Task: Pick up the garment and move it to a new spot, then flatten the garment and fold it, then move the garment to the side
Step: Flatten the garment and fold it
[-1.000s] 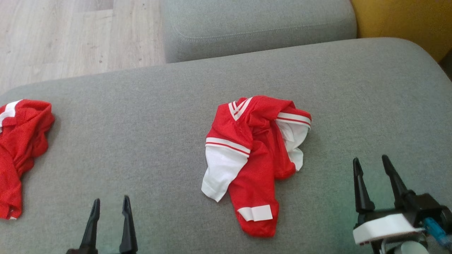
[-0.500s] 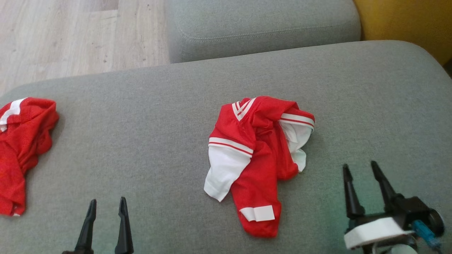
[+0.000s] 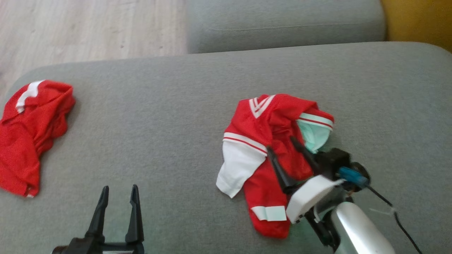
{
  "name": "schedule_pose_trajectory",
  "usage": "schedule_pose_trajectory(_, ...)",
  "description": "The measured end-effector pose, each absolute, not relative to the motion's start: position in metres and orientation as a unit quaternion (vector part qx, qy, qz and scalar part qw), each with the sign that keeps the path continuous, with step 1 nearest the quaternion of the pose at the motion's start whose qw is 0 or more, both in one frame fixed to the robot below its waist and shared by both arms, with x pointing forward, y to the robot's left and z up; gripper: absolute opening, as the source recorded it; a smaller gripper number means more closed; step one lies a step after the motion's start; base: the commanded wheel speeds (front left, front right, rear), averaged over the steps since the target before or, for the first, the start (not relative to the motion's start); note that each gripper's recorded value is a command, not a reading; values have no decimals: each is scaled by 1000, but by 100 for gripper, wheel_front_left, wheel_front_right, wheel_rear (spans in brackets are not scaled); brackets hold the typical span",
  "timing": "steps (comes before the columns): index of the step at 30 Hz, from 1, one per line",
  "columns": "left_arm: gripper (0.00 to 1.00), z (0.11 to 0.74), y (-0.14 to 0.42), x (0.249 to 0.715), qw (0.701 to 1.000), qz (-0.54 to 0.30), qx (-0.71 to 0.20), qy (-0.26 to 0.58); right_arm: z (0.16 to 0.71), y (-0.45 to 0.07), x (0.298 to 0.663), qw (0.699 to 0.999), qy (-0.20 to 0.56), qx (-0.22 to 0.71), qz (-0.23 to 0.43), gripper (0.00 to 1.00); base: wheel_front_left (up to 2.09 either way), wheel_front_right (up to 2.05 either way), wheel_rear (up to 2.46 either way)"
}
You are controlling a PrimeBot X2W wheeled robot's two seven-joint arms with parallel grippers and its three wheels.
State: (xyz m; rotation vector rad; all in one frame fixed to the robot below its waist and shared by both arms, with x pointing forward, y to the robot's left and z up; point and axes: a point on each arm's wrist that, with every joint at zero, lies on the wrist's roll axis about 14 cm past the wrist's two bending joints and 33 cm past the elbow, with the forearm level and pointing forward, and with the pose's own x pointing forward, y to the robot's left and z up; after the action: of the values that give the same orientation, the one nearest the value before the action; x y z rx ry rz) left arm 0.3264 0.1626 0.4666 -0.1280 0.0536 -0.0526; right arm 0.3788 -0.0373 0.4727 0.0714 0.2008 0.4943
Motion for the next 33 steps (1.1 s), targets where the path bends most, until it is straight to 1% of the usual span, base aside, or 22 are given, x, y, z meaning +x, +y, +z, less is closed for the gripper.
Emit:
schedule_pose_trajectory(3,100,465,165,323,997,-17,-70,30,454,-24,377,953,144,22,266,100,0,0,0)
schedule_pose_trajectory(9,100,460,172,317,996,1,-76,38,435,-19,378,944,184,19,273,100,0,0,0)
schedule_pose_trajectory(16,100,454,177,314,996,15,-75,48,439,-11,395,942,180,22,281,100,0,0,0)
schedule_pose_trajectory(20,100,453,177,314,995,18,-80,51,436,-8,398,940,189,18,285,100,0,0,0)
schedule_pose_trajectory(21,100,453,177,314,995,18,-80,51,434,-7,397,938,193,17,286,98,0,0,0)
schedule_pose_trajectory(22,100,452,177,315,995,20,-79,52,432,-6,397,937,196,16,287,92,0,0,0)
schedule_pose_trajectory(23,100,452,177,315,995,21,-79,52,430,-6,396,937,198,16,288,73,0,0,0)
schedule_pose_trajectory(24,100,453,177,316,995,21,-81,51,429,-7,396,936,202,15,287,49,0,0,0)
schedule_pose_trajectory(25,100,454,177,317,995,22,-83,50,428,-6,396,935,205,14,288,30,0,0,0)
schedule_pose_trajectory(27,100,455,177,319,995,22,-85,48,428,-7,396,936,204,14,288,0,0,0,0)
schedule_pose_trajectory(30,100,454,177,319,995,23,-84,48,439,-6,402,939,189,27,286,0,0,0,0)
schedule_pose_trajectory(33,100,455,173,321,995,16,-85,48,466,-10,417,947,152,52,277,0,0,0,0)
